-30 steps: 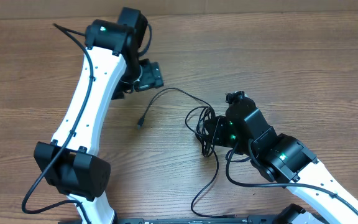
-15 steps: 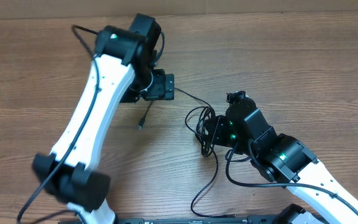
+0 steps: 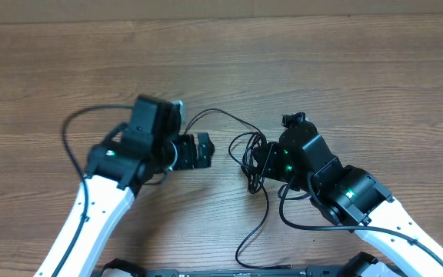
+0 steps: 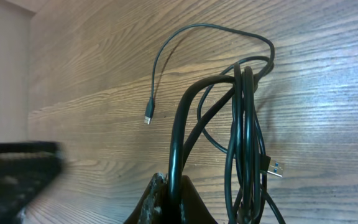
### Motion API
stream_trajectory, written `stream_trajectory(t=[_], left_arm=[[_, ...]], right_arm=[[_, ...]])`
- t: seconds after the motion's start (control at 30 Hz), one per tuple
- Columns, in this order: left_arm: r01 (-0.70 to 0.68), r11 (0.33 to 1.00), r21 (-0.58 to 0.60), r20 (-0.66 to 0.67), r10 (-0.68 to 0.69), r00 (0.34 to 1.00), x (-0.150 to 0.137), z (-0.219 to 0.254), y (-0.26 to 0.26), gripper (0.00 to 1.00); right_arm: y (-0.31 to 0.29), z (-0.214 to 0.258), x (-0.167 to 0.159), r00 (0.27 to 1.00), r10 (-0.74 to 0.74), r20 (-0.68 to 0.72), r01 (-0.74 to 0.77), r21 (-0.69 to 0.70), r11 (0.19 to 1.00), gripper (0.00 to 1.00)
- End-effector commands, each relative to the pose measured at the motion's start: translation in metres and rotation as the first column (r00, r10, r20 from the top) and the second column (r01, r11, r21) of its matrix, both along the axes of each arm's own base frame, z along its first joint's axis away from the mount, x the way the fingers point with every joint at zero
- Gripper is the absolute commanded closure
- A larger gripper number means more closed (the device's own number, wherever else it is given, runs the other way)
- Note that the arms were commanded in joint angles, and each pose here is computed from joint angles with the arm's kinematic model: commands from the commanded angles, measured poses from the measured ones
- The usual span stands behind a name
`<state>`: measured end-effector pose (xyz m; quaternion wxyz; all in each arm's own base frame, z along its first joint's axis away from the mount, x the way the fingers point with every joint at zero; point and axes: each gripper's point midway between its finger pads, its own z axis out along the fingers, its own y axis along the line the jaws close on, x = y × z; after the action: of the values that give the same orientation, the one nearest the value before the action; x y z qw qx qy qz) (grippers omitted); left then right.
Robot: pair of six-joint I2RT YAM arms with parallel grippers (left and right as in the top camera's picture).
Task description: Untangle cables
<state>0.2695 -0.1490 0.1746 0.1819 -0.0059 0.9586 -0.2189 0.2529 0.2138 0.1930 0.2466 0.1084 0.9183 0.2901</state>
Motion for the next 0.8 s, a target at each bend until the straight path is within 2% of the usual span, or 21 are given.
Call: stream_trajectory(t=[0.0,0.13,0.33,0.57,0.77], left_arm=[[0.079,0.986,-0.146,-0.080,-0.092,0.993,-0.020,-0.015,-0.026,0.00],[0.103,0.977,-0.186,-0.090,-0.121,0.989,-0.018,-0.022,-0.035,0.00],[0.226,0.933,-0.281,0.014,-0.231,0.973,-0.012,-0.004,-0.056,0.00],[0.248,0.929,-0.275,0.043,-0.246,0.968,-0.009,-0.003,-0.057,0.00],[0.293,0.918,-0.267,0.085,-0.280,0.956,-0.009,0.001,-0.064,0.11]], right_arm=[[-0.001,0.009,0.003,0.999,-0.032,0.013,0.031,0.027,0.999,0.96],[-0.001,0.009,0.003,0.999,-0.030,0.012,0.030,0.029,0.999,0.96],[-0.001,0.009,0.003,0.999,-0.048,-0.003,0.048,0.044,0.998,0.96],[0.001,0.009,0.001,0.997,-0.071,-0.037,0.074,0.077,0.994,0.96],[0.002,0.009,0.001,0.997,-0.067,-0.038,0.070,0.082,0.994,0.96]])
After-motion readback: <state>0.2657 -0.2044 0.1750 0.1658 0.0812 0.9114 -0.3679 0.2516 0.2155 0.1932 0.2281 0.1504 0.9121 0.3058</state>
